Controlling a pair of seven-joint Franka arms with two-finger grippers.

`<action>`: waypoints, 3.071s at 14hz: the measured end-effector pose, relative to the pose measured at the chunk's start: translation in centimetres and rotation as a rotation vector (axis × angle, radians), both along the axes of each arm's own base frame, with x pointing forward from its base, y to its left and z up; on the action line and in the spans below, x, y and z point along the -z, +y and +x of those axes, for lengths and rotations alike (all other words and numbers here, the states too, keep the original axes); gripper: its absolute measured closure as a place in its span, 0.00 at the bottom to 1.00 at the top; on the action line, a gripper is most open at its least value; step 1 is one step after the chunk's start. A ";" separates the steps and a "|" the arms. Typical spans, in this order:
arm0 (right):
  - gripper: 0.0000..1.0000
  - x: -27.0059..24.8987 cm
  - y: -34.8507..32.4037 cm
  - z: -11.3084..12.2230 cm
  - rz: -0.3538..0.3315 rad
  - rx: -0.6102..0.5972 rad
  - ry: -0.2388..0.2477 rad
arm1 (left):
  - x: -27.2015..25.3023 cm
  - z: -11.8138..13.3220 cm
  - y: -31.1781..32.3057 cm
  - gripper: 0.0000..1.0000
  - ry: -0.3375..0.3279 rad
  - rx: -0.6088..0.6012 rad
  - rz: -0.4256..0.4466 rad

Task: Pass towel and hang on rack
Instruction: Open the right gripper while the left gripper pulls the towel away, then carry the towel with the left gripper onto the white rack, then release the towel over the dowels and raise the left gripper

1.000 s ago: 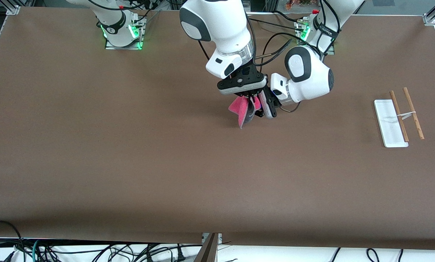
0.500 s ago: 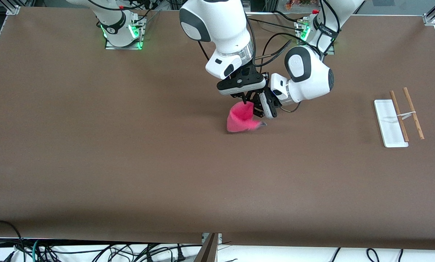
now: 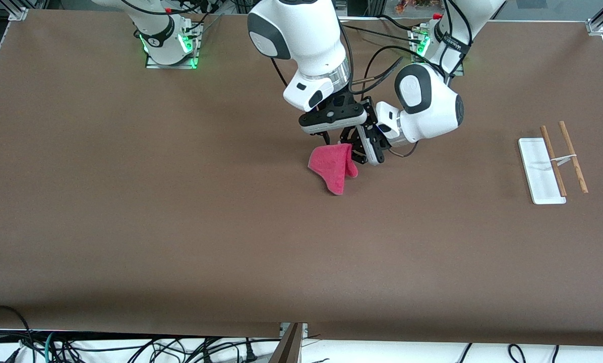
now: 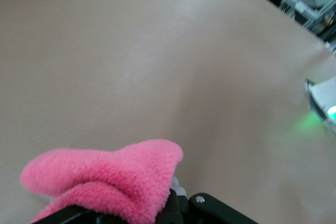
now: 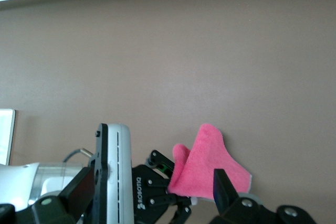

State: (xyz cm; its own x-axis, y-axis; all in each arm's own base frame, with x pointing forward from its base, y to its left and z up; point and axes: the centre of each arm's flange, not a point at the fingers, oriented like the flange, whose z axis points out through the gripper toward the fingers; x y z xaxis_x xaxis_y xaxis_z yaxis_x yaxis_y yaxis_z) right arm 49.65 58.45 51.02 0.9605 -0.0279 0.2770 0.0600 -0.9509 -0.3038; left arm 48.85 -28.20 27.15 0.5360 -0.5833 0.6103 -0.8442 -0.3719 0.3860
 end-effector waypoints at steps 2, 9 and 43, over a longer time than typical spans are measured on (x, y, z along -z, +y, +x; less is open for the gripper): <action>0.00 0.0 -0.2 0.2 -0.002 0.002 -0.002 | -1.1 1.6 2.6 0.98 -0.067 0.041 0.068; 0.00 -0.3 -7.5 5.8 -0.160 -0.105 0.012 | -4.8 6.6 21.3 0.98 -0.176 0.238 0.347; 0.00 -9.4 -60.7 9.2 -0.323 0.224 0.267 | -3.8 -3.3 84.9 0.00 -0.515 0.468 0.450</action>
State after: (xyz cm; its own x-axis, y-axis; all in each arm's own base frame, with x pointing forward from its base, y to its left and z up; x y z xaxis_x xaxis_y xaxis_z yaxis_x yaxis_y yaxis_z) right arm 58.90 -2.22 60.41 0.9793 -0.1961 0.0496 -0.1978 -0.9797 0.0326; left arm 45.58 56.69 30.93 -0.1057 -0.9237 0.3683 -0.9805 0.0352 -0.1931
